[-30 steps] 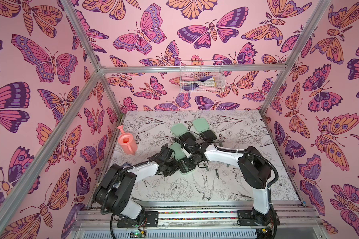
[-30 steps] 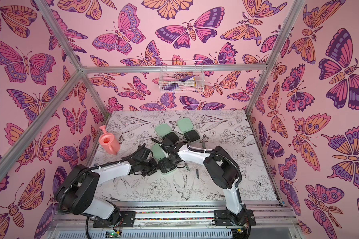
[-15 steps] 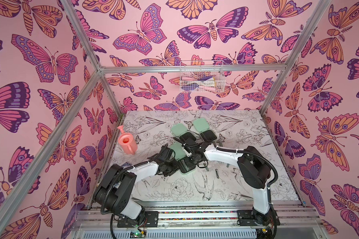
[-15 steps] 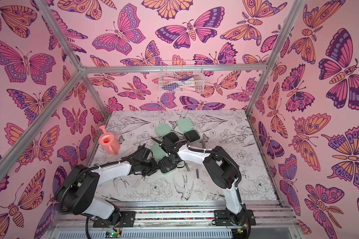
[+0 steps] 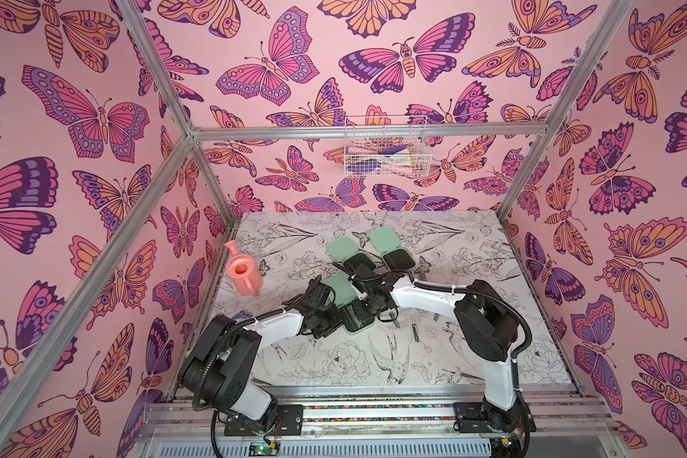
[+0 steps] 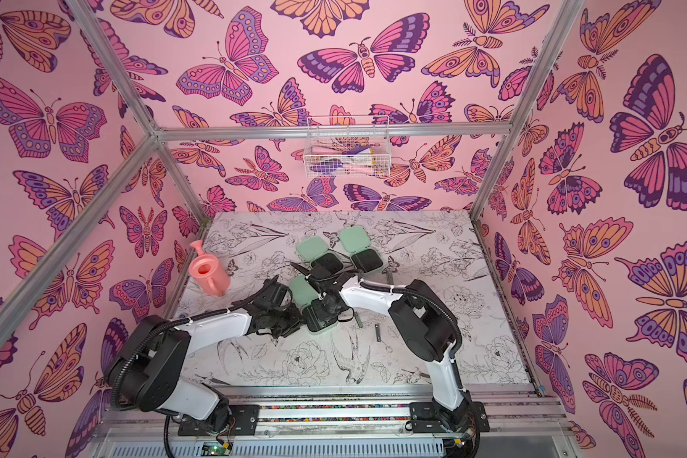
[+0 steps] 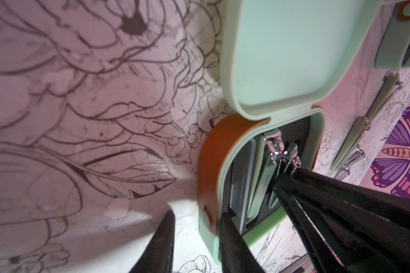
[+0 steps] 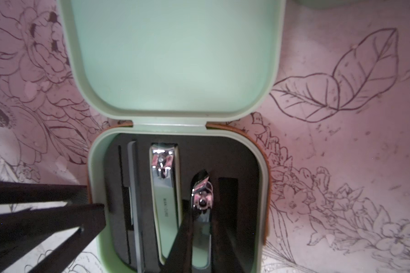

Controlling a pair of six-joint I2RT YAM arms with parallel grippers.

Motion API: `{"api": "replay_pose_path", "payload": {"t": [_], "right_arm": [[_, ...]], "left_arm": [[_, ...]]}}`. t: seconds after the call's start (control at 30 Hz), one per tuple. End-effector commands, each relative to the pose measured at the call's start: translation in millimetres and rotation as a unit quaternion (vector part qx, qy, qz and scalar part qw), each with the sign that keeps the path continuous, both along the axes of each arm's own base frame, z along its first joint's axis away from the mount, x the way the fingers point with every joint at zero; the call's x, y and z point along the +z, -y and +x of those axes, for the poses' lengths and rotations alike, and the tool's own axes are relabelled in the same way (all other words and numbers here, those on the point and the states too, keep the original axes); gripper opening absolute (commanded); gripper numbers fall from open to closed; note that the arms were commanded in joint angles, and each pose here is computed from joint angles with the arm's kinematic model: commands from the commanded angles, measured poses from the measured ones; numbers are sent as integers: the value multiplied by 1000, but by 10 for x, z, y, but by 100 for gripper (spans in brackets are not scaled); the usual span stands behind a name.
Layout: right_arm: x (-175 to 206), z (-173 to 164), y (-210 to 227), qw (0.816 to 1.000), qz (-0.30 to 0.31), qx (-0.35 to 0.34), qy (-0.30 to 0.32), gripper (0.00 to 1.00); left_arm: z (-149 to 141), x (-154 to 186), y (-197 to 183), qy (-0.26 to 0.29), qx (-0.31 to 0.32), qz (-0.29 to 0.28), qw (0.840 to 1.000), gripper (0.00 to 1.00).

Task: Organize nail clipper sets
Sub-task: Place the nail clipper in the storage box.

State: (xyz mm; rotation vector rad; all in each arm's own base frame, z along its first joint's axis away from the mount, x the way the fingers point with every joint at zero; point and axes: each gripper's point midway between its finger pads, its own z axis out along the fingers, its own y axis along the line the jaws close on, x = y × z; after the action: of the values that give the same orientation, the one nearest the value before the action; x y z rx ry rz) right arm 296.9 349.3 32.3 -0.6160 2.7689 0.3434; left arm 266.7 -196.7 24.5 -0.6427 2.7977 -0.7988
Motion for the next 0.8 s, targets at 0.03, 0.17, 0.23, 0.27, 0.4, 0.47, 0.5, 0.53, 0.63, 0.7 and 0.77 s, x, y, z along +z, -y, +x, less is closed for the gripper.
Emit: {"api": "replay_pose_path", "payload": {"t": [0.03, 0.17, 0.23, 0.27, 0.4, 0.47, 0.5, 0.53, 0.63, 0.7, 0.77], "right_arm": [[-83, 23, 19, 1000, -4, -17, -13, 13], [-81, 15, -3, 1000, -1, -13, -17, 13], [-101, 8, -4, 1000, -4, -8, -19, 13], [-117, 3, 2, 1000, -7, -6, -21, 13], [-173, -11, 30, 1000, -19, 0, -25, 13], [-198, -17, 45, 999, -24, 1, -27, 13], [-210, -17, 55, 999, -27, 0, -27, 13], [-218, -16, 67, 999, -30, 0, -27, 13], [-236, 2, 110, 999, -42, -3, -22, 13], [-225, 15, 116, 999, -43, -6, -19, 13], [-236, 17, 116, 999, -43, -9, -19, 13]], "left_arm": [[-104, -105, -62, -24, -3, 21, 999, 34], [-104, -111, -62, -25, -3, 22, 999, 34], [-103, -112, -62, -25, -3, 22, 999, 34], [-97, -109, -56, -24, -4, 22, 999, 34], [-99, -114, -57, -25, -4, 21, 999, 34], [-98, -119, -53, -26, -4, 21, 999, 34], [-94, -115, -51, -25, -4, 21, 999, 34], [-95, -117, -49, -25, -4, 20, 999, 34], [-98, -121, -55, -26, -3, 21, 999, 34], [-103, -124, -56, -26, -4, 21, 999, 34], [-95, -117, -49, -26, -4, 20, 999, 33]]}}
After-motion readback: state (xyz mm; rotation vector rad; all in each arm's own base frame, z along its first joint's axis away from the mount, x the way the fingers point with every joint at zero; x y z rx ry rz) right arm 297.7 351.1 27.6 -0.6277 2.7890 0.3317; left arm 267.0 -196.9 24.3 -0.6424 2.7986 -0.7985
